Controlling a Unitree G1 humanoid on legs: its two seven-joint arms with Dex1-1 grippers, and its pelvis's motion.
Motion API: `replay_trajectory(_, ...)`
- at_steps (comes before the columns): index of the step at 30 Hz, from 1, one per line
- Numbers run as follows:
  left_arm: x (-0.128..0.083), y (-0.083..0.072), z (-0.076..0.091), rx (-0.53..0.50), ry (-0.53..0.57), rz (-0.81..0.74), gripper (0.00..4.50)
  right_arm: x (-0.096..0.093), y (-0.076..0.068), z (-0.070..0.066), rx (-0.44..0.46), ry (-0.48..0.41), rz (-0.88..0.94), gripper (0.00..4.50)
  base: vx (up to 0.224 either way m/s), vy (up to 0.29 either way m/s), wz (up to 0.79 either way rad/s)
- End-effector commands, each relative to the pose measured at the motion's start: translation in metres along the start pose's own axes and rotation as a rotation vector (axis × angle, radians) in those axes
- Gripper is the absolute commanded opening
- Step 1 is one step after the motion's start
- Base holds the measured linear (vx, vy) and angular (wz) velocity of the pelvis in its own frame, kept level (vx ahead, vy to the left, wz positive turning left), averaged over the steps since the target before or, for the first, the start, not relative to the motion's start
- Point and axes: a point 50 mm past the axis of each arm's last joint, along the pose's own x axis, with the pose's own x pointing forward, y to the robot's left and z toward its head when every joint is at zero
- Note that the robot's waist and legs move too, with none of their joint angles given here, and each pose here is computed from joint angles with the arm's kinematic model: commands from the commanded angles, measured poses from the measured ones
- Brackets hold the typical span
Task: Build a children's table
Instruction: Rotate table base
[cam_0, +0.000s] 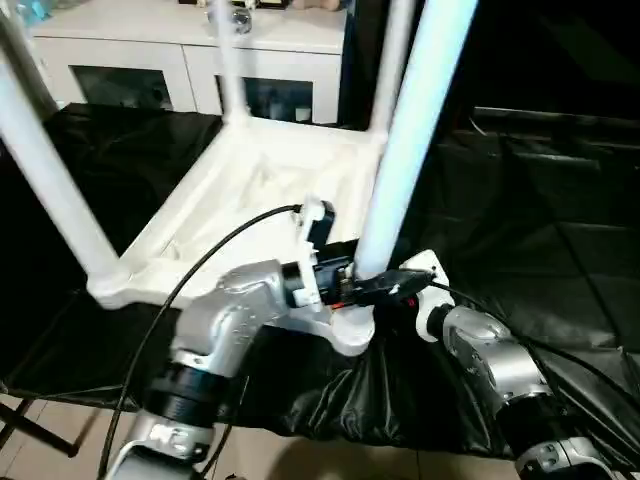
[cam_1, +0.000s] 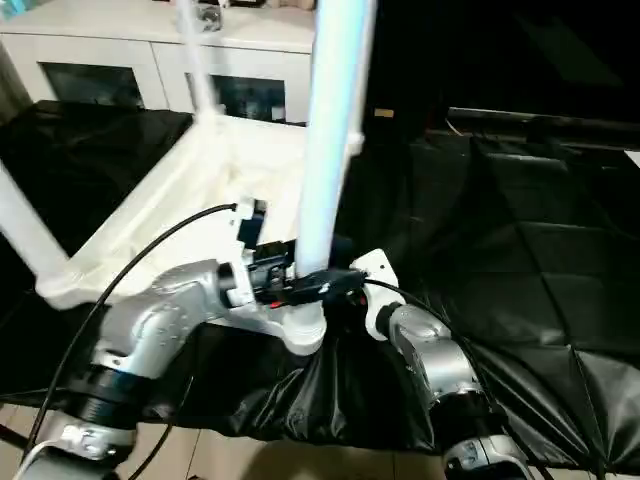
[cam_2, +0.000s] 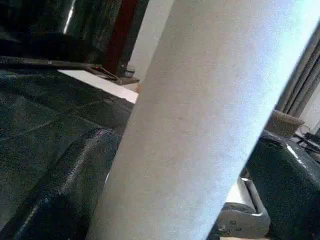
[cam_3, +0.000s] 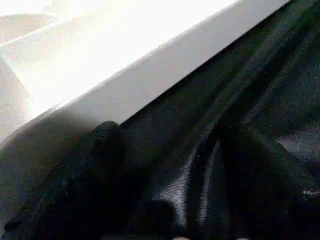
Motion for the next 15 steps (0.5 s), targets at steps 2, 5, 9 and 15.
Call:
replay_trajectory(2,0.024,-0.003,-0.014,0.125,0.089,-0.002,4.48,0.001,0.006,-0.002,0.014,-0.024,0.034,3.80,0.000,0.000,0.00)
replay_trajectory(5,0.015,0.004,-0.017,0.216,0.153,0.020,4.48,-0.010,-0.005,-0.001,0.003,-0.039,0.002,3.80,0.000,0.000,0.00)
replay_trajectory(9,-0.008,0.009,-0.015,0.229,0.215,-0.015,4.48,-0.032,-0.020,0.001,-0.041,-0.055,-0.005,3.80,0.000,0.000,0.00)
replay_trajectory(15,-0.048,0.027,-0.016,0.290,0.419,-0.046,4.48,-0.065,-0.033,0.002,-0.171,-0.017,0.046,3.80,0.009,-0.002,0.01)
